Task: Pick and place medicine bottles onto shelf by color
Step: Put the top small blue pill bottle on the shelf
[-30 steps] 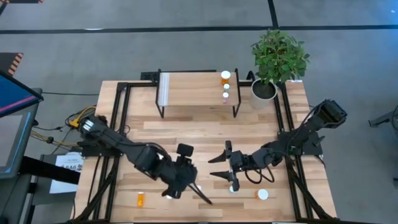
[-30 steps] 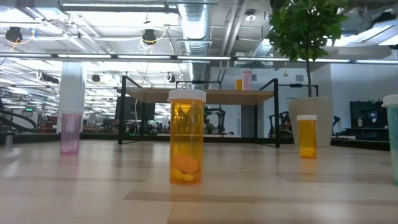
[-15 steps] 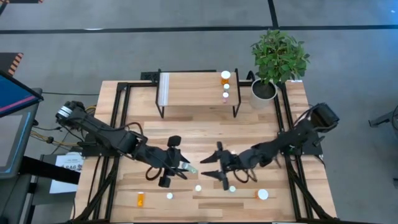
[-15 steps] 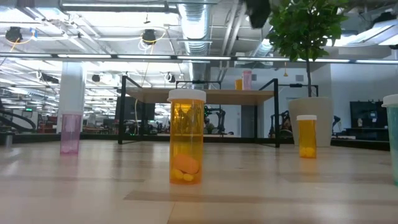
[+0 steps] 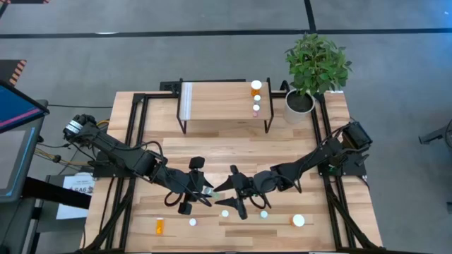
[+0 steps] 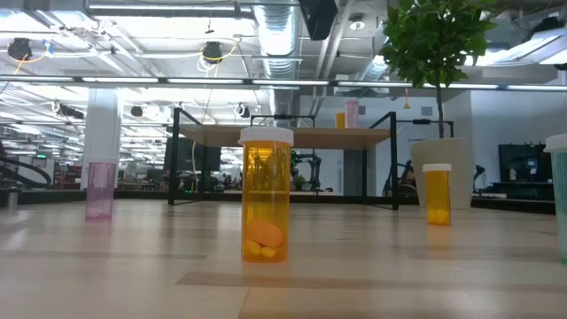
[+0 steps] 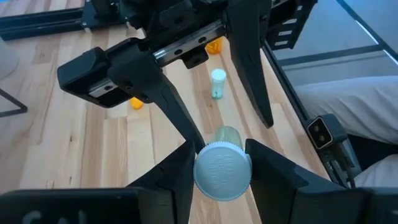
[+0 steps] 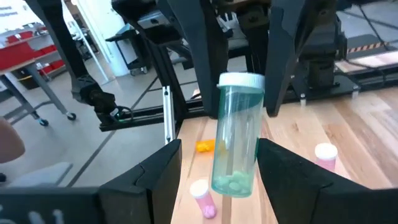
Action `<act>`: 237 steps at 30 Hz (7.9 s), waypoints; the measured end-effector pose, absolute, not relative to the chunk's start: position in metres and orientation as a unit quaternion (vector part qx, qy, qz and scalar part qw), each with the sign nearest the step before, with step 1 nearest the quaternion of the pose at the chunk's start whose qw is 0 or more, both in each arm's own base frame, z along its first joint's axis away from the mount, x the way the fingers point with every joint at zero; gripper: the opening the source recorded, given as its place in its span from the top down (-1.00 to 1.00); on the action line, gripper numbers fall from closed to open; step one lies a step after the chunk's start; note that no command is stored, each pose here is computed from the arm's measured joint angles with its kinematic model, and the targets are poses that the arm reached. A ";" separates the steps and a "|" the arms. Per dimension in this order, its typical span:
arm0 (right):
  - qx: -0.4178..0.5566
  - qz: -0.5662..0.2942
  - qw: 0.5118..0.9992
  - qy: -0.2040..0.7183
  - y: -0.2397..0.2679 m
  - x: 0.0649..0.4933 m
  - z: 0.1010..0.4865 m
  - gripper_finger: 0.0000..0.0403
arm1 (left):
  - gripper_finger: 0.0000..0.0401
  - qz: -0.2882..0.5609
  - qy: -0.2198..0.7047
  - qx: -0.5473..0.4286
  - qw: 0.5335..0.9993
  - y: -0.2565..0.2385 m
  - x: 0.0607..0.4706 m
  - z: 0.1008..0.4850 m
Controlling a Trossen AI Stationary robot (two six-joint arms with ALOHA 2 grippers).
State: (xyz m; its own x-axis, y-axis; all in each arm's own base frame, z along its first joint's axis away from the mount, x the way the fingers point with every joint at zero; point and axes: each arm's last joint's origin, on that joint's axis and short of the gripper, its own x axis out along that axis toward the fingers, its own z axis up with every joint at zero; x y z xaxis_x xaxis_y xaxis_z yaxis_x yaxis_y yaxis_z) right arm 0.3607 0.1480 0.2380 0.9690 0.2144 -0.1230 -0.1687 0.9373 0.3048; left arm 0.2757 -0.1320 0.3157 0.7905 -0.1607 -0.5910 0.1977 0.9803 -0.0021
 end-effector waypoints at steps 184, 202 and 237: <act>0.058 -0.013 0.998 -0.012 0.159 0.339 0.273 0.41 | 0.36 -0.021 -0.093 -0.062 0.994 -0.130 0.287 0.248; 0.053 -0.010 0.999 -0.009 0.160 0.339 0.273 0.41 | -0.17 0.002 -0.081 -0.064 0.995 -0.132 0.286 0.245; 0.063 -0.013 0.998 -0.022 0.157 0.340 0.277 0.41 | -0.19 -0.054 -0.155 -0.088 0.982 -0.123 0.257 0.245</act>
